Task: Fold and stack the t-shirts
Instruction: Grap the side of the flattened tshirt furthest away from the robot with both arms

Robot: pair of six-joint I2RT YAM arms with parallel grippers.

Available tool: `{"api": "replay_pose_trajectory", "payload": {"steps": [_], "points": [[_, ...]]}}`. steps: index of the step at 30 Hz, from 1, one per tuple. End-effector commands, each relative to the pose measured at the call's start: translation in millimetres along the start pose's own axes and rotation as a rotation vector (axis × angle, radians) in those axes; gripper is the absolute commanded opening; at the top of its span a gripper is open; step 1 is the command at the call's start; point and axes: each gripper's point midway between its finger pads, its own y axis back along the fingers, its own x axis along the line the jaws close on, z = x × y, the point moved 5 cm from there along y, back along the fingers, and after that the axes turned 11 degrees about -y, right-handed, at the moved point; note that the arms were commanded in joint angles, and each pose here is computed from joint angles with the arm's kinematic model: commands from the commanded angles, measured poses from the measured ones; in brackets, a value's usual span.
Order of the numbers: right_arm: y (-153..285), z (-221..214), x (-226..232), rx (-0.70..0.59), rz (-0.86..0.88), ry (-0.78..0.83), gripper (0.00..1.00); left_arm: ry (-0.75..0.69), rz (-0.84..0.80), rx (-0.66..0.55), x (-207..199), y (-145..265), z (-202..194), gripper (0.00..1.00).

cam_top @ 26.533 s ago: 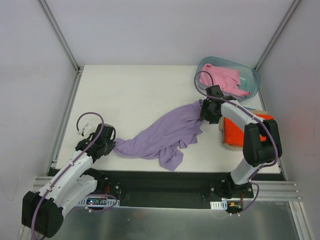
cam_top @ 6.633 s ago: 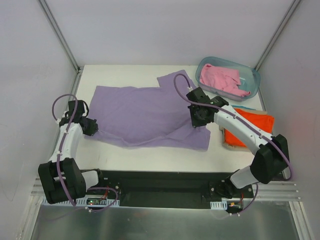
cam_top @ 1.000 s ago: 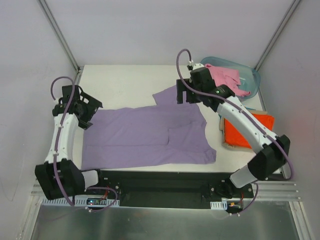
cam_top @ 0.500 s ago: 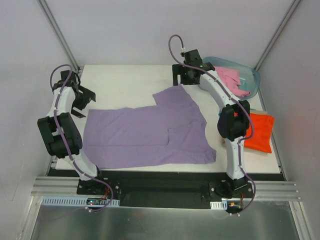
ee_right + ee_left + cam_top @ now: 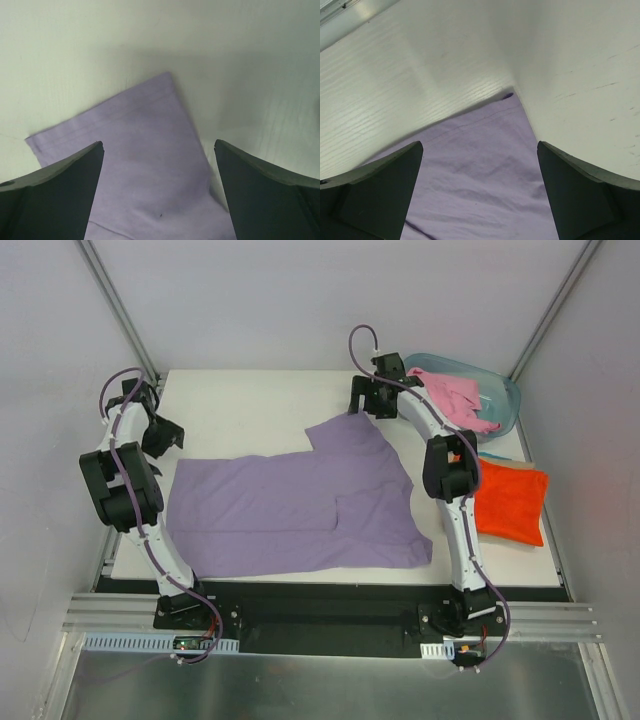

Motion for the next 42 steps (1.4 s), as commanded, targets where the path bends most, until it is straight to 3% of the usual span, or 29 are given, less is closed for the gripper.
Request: {"api": "replay_pose_trajectory", "payload": {"steps": [1,10,14,21,22,27,28,29,31,39,42], "points": [[-10.8,12.0,22.9,-0.038,0.115,-0.010,0.96,-0.007,0.067,-0.013,11.7,0.2,10.1,0.99],[-26.8,-16.8,22.9,0.089,0.150,-0.062,0.97,0.011,0.082,0.014,15.5,-11.8,12.5,0.99],[-26.6,-18.0,30.9,0.080,0.166,-0.030,0.97,0.016,0.083,0.016,17.8,-13.0,14.0,0.99],[-18.8,1.1,15.6,-0.055,-0.035,-0.049,0.58,0.015,0.079,0.005,15.3,-12.5,20.2,0.99],[-17.5,3.4,13.7,-0.066,-0.050,-0.053,0.49,0.014,0.075,0.007,14.6,-13.2,21.6,0.99],[-18.9,3.9,15.0,-0.067,-0.048,-0.055,0.25,0.011,0.054,0.001,8.5,-13.2,27.3,0.98],[-19.3,4.0,15.6,-0.067,-0.043,-0.053,0.07,0.010,0.050,0.000,7.5,-13.5,28.2,0.97],[-19.2,4.5,15.2,-0.067,-0.040,-0.053,0.01,0.006,0.043,0.001,5.8,-12.9,28.5,0.97],[-18.7,6.0,16.2,-0.073,-0.036,-0.052,0.01,0.001,0.040,-0.002,4.0,-15.1,32.4,0.96],[-6.7,13.7,17.3,-0.103,-0.033,0.021,0.01,-0.015,-0.041,0.050,-15.6,-27.7,35.7,0.69],[-4.8,11.6,17.2,-0.095,-0.027,0.030,0.01,-0.033,-0.046,0.084,-20.6,-33.4,24.4,0.64]]}}
